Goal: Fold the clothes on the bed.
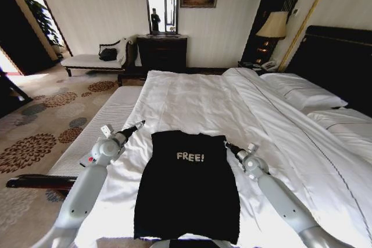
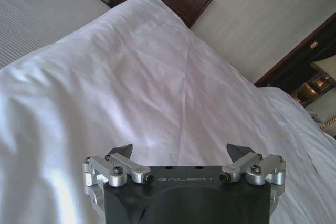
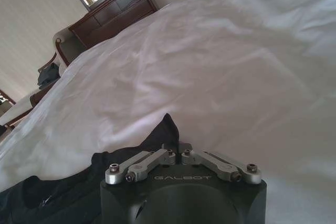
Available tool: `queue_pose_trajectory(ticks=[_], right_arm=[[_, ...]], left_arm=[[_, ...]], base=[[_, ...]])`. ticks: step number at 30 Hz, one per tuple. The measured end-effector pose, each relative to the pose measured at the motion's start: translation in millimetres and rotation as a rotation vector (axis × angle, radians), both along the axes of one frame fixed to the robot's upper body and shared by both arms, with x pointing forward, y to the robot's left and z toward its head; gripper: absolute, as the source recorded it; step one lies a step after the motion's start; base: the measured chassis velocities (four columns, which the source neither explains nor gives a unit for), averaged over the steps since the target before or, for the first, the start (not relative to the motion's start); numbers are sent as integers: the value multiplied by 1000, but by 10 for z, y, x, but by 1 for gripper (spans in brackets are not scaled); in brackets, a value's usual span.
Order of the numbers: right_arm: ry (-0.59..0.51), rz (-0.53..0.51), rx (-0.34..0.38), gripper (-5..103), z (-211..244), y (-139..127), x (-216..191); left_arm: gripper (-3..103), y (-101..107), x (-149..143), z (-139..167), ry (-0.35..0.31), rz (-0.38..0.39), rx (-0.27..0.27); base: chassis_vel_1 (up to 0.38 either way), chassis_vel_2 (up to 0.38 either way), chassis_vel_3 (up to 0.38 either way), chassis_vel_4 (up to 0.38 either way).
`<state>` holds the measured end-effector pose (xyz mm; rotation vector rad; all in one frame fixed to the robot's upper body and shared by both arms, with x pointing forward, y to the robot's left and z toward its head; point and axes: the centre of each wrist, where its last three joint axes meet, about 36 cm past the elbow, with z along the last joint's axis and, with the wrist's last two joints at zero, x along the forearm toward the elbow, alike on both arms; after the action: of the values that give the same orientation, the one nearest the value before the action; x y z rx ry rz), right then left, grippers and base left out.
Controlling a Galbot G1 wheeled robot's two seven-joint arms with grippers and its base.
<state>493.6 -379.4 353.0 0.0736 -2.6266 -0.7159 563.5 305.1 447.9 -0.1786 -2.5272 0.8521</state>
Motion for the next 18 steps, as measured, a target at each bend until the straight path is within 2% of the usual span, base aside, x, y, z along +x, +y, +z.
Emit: queue_pose_trajectory(ticks=[7,9,12,18], right_arm=[[-13,-20,-27,0,-17,-109,-76],[-16,-22,-31,0,-22,-124,-87],[-17,-23,-35,0,-28,-135,-98],[-16,-17,-41,0,-47,-109,-104]], left_arm=[[100,-244,187,-354,39,-56,-60],[103,-302,227,-446,47,-64,-64],[100,-430,303,-591,76,-66,-84],[98,-554,320,-732,96,-87,-78]], base=[[0,0,0,0],[0,0,0,0],[0,0,0,0],[0,0,0,0]])
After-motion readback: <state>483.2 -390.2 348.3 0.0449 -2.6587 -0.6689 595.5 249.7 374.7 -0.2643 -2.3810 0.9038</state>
